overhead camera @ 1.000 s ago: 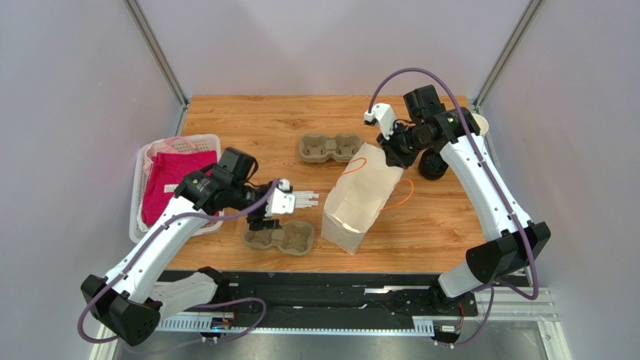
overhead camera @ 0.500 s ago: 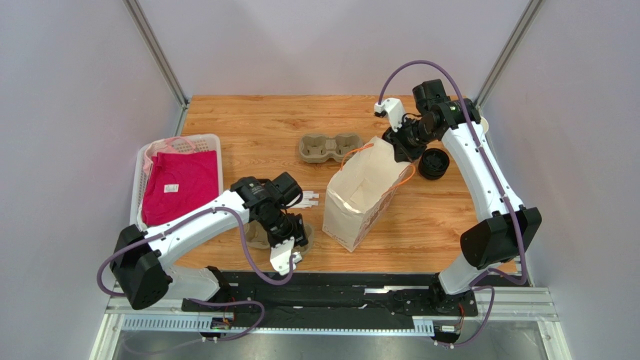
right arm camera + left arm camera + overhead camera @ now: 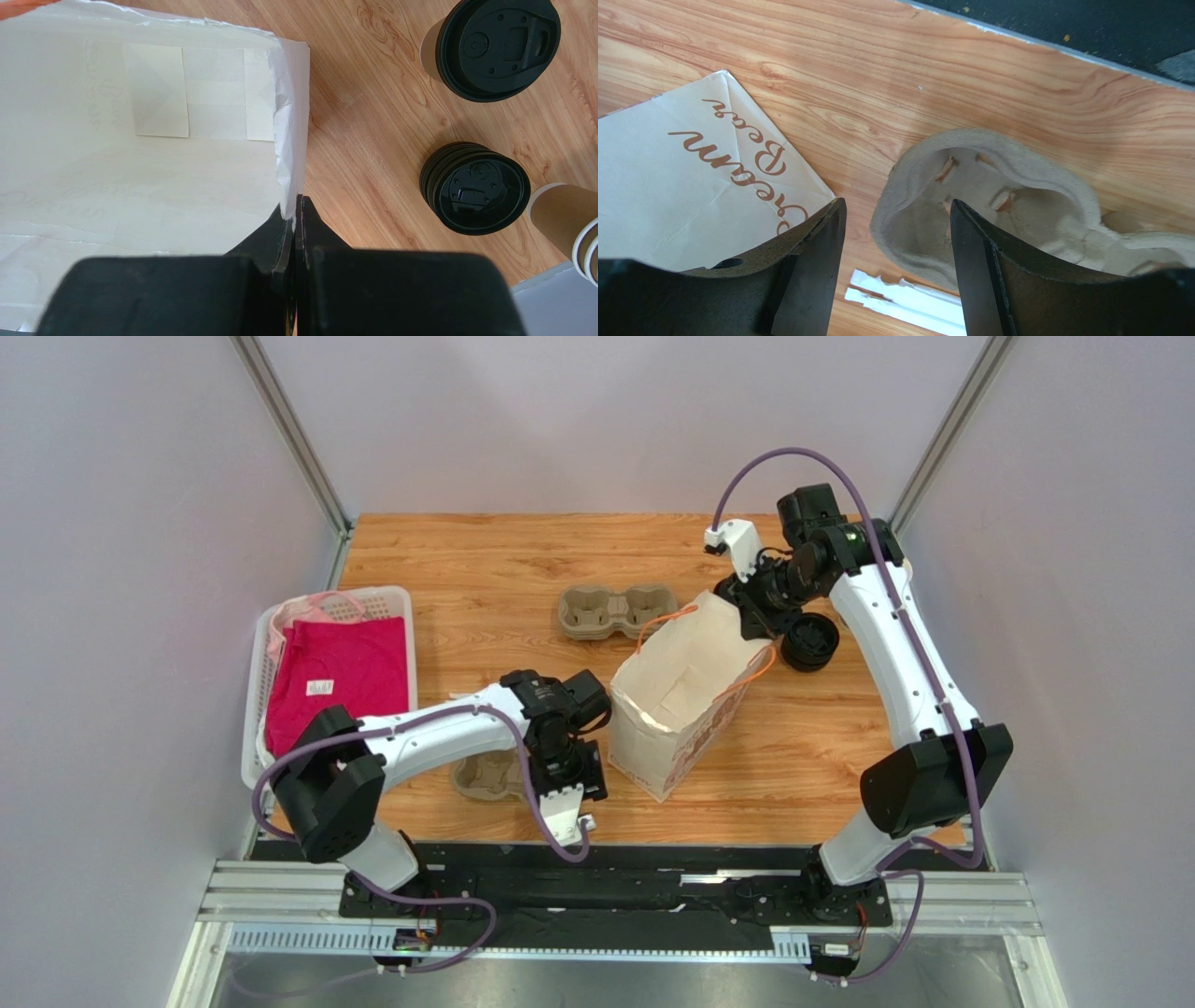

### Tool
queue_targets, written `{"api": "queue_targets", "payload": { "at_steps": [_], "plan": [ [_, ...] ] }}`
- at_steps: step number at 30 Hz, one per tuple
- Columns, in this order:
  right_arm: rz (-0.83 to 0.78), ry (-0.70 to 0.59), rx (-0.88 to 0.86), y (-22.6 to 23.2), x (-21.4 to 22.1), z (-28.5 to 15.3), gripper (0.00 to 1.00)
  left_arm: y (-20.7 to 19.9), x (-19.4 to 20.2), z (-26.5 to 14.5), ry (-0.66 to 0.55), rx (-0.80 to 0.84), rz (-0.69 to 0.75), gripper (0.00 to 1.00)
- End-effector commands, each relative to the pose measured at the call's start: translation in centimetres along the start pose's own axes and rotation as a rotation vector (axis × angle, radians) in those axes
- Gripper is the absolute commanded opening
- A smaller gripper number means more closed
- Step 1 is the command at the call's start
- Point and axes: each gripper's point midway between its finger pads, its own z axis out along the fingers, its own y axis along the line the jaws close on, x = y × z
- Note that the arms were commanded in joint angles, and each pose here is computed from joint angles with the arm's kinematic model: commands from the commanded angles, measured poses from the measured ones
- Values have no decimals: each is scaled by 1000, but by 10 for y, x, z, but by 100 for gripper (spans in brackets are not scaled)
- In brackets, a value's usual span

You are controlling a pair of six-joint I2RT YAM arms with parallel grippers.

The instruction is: Pack the takeout coffee

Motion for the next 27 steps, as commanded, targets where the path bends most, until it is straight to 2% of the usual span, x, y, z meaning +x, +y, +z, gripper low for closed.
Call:
{"api": "queue_targets", "payload": {
  "at_steps": [1,10,13,14,15,21,25,27],
  "plan": [
    [-15,-32,-7,0,-8,-5,0,28,5,-1,28,-8,282,65],
    [-8,-37,-17,1,-9,-4,0,26,23,15,63,86,360,58],
    [-4,-37,-18,1,-8,-4,0,24,24,17,66,100,380,49],
    [-5,-38,-19,2,-8,-5,0,25,25,16,68,100,382,41],
    [-5,-43,-20,2,-8,-5,0,27,24,14,70,90,382,38],
    [-32,-67,-26,6,-12,-11,0,36,-4,-41,58,-9,291,10],
    [-30,-96,-60,12,-19,-13,0,30,-33,-93,62,-106,204,3],
    [-29,-118,-94,19,-23,-14,0,22,-43,-110,61,-143,110,0]
  ]
}}
